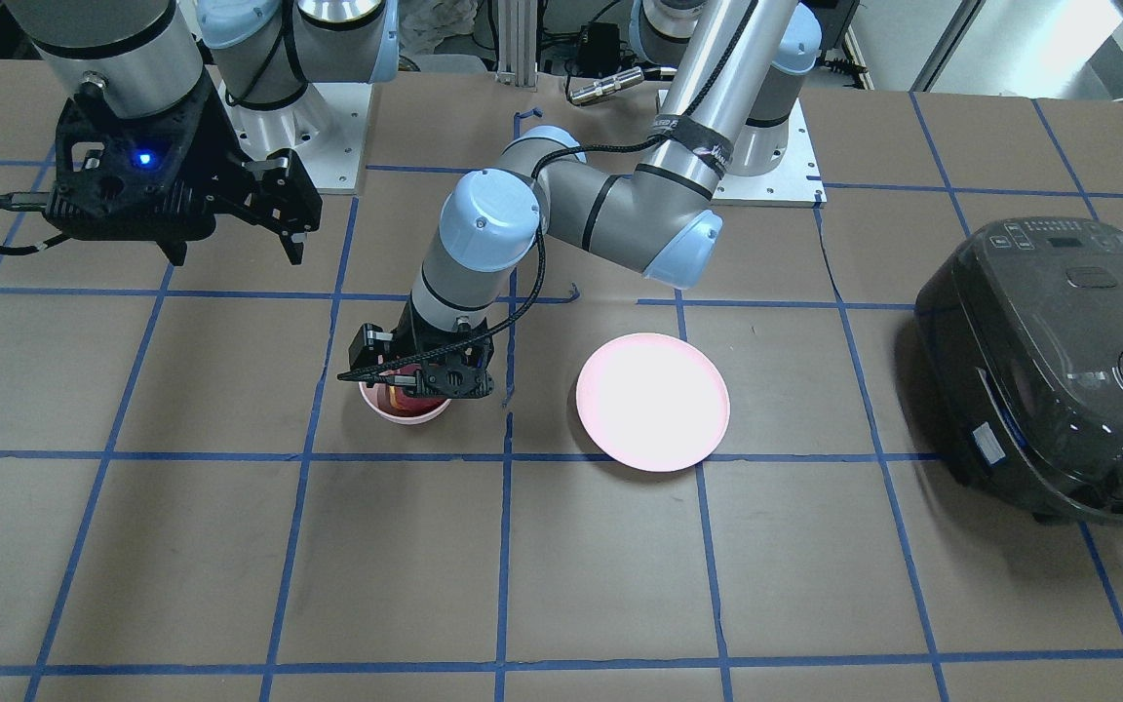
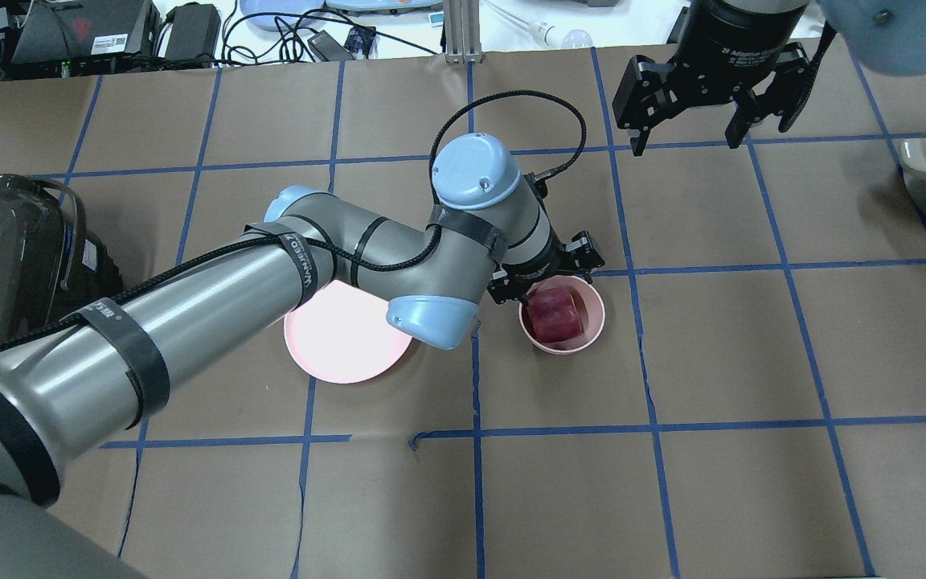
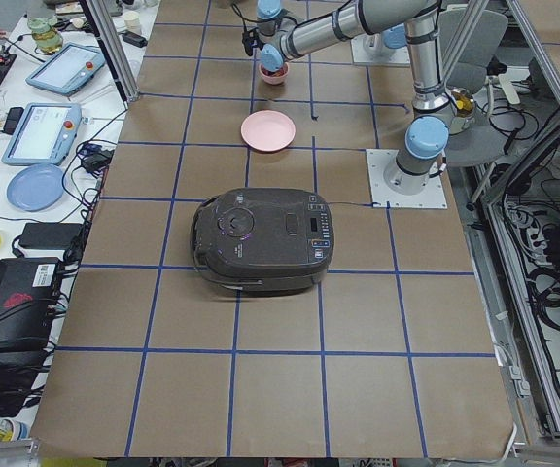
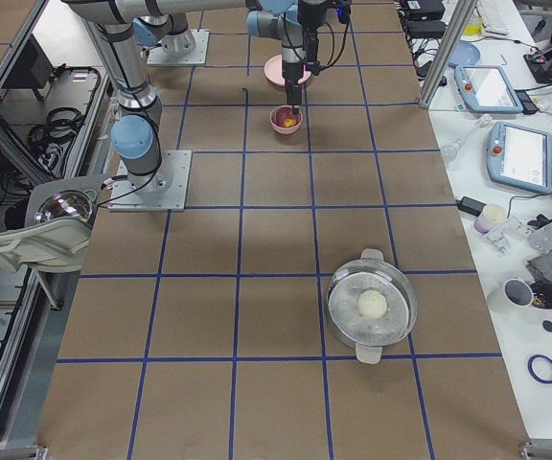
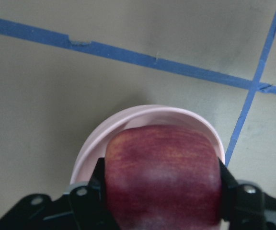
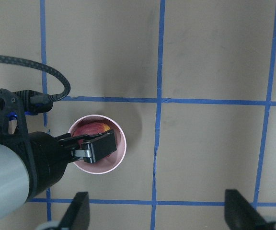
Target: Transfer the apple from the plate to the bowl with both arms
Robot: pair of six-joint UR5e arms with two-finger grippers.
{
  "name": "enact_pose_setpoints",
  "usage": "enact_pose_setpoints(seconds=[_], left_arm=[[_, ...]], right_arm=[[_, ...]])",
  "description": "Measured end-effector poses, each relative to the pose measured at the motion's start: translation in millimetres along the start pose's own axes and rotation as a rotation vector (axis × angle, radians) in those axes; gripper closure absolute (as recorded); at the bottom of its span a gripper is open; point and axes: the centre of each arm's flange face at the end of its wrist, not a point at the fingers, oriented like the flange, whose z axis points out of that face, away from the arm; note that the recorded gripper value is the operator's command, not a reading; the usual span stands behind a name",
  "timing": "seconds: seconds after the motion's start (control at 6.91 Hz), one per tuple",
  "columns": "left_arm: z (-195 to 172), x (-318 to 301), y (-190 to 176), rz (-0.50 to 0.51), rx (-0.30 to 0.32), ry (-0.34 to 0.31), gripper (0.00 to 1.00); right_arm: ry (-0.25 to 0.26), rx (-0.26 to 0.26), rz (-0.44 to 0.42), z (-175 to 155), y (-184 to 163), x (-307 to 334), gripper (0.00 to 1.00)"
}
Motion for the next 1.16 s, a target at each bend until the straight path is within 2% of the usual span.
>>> enact_pose_setpoints(seconds=[0.43, 0.72, 1.16], left_arm=[[-49.5, -24.0, -12.3, 0.157, 0.032, -0.012, 0.0], [-103.8, -68.7, -29.8, 0.224, 0.065, -0.028, 0.0], [-212.9, -143.8, -45.4, 0.289, 0.056, -0.18, 0.0]], right_arm=[[0.0, 0.0, 0.001, 0.0, -0.1, 0.3, 0.0], [0.0, 0.001, 0.001, -0.1, -0.2, 0.3, 0.0], [-0.001, 0.001, 0.001, 0.0, -0.3, 0.2, 0.0]])
